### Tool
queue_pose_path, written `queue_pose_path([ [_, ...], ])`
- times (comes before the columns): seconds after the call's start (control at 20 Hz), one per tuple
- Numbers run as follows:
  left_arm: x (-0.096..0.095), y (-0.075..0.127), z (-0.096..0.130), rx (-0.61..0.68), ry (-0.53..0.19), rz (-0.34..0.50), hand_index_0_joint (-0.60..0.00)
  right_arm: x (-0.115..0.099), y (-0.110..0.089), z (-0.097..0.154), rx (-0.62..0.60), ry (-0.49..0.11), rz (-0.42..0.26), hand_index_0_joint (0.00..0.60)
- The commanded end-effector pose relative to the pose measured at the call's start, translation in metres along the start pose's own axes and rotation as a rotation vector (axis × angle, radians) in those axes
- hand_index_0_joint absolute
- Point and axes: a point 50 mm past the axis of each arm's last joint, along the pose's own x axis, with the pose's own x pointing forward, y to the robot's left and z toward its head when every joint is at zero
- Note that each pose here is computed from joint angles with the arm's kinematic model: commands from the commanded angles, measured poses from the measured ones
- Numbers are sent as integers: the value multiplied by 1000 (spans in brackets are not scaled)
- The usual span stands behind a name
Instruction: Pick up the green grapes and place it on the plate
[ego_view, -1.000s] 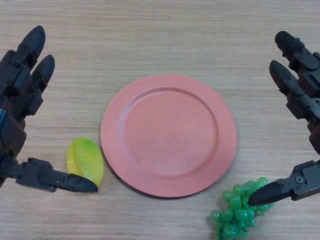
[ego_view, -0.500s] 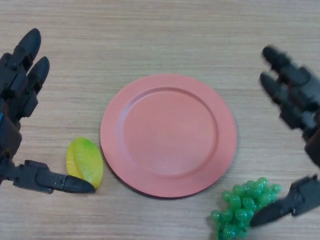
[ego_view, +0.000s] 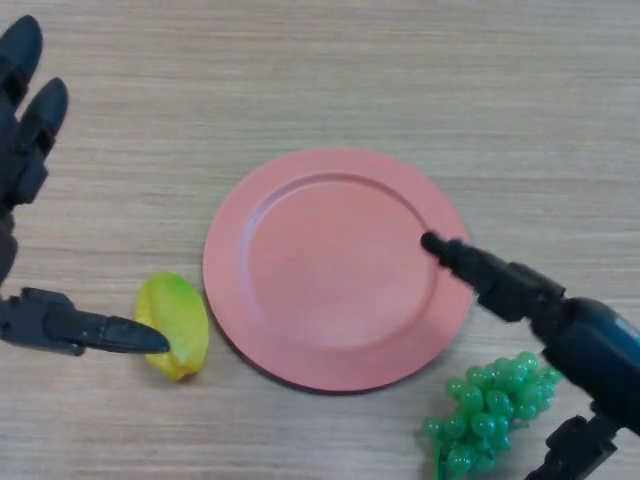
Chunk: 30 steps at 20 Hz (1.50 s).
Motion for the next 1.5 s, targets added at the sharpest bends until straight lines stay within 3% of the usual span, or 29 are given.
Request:
queue_pose_path([
  [0.05,-1,4,28,97,-157,30,0,-3,-18,12,-120,-133,-103,0],
  [0.2,-2,3,26,84,-155,30,0,-5,-5,-7,-152,-87,-30,0],
  [0.5,-6,7,24,78,-151,53,0,-8,10,-34,-109,19,27,0],
  [0.55,-6,7,24,78,-150,53,0,-8,11,-35,-108,21,27,49],
  [0.7,-7,8,24,79,-145,61,0,-5,14,-43,-127,46,38,449],
  [0.75,-8,9,23,78,-143,66,0,-3,18,-48,-158,48,46,549],
  [0.8,-9,9,23,80,-142,72,0,-1,20,-52,-185,34,46,600],
  [0.95,-10,9,22,90,-146,75,0,2,25,-52,-212,25,30,600],
  [1.1,-11,8,21,93,-147,76,0,-3,27,-53,-127,77,65,600],
  [1.25,-11,7,21,90,-149,74,0,-6,15,-47,-121,76,75,600],
  [1.35,-12,8,21,91,-152,72,0,-7,-2,-36,-206,43,74,600],
  [1.5,-12,9,22,79,-160,78,0,4,-30,2,-360,-65,40,600],
])
